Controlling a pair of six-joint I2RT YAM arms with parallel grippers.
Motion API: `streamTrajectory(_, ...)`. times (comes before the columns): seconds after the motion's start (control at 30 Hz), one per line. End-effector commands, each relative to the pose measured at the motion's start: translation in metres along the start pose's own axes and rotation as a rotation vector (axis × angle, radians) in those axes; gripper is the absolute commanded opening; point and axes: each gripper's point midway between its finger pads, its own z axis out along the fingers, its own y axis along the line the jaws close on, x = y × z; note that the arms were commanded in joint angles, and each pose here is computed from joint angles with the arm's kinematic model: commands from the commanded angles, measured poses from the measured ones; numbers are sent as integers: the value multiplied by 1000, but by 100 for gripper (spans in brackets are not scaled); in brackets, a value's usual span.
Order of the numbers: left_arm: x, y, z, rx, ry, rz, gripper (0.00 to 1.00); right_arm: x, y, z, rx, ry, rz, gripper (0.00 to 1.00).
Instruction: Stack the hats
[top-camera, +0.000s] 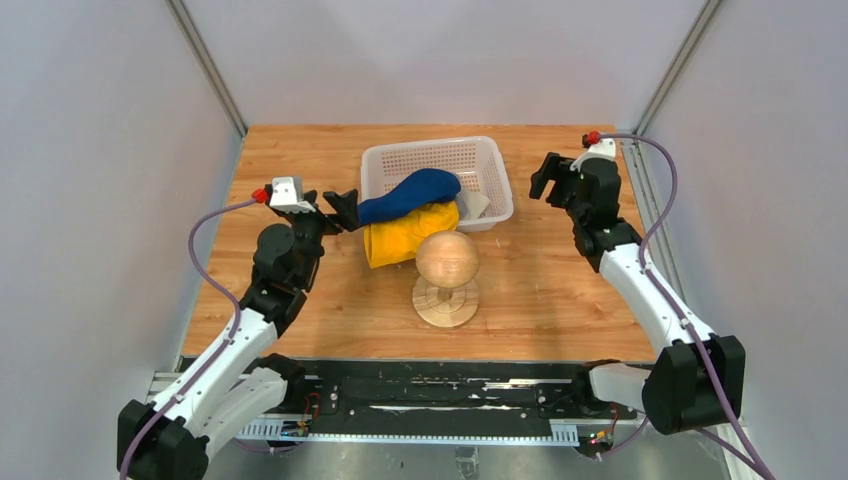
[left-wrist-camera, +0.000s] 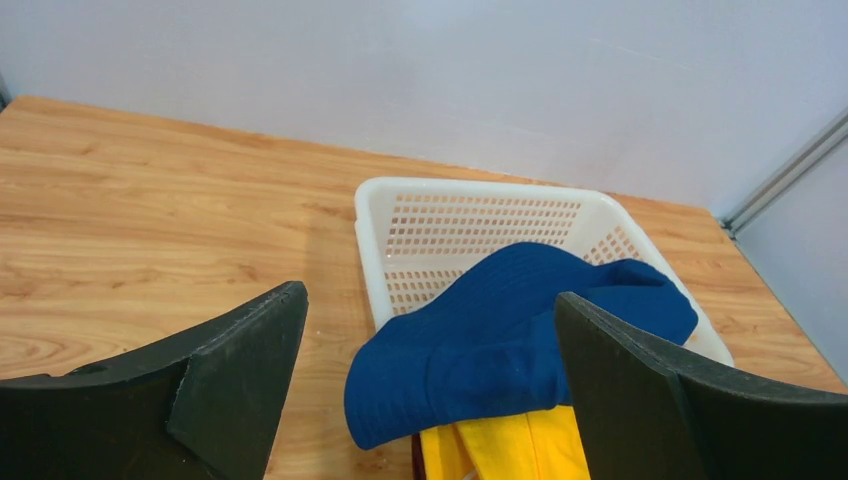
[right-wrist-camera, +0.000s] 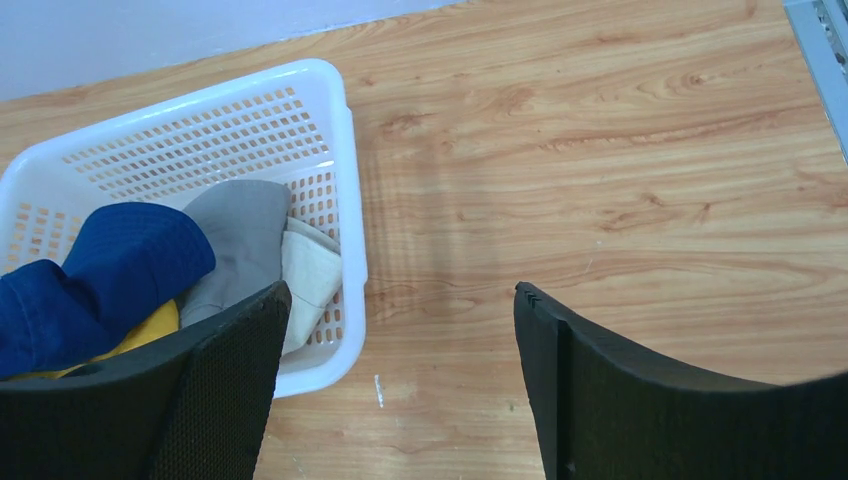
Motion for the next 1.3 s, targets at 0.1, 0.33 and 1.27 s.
streamTrajectory(0.1, -28, -11, -5, 58, -130, -12, 98, -21, 19, 2, -61, -25, -24, 81)
streamTrajectory(0.33, -15, -41, 3, 201, -43, -27, 98, -12, 13, 10, -30, 25, -52, 81)
streamTrajectory(1.27, -38, -36, -14, 184, -93, -17, 98, 92, 59, 126, -236, 409, 23, 53)
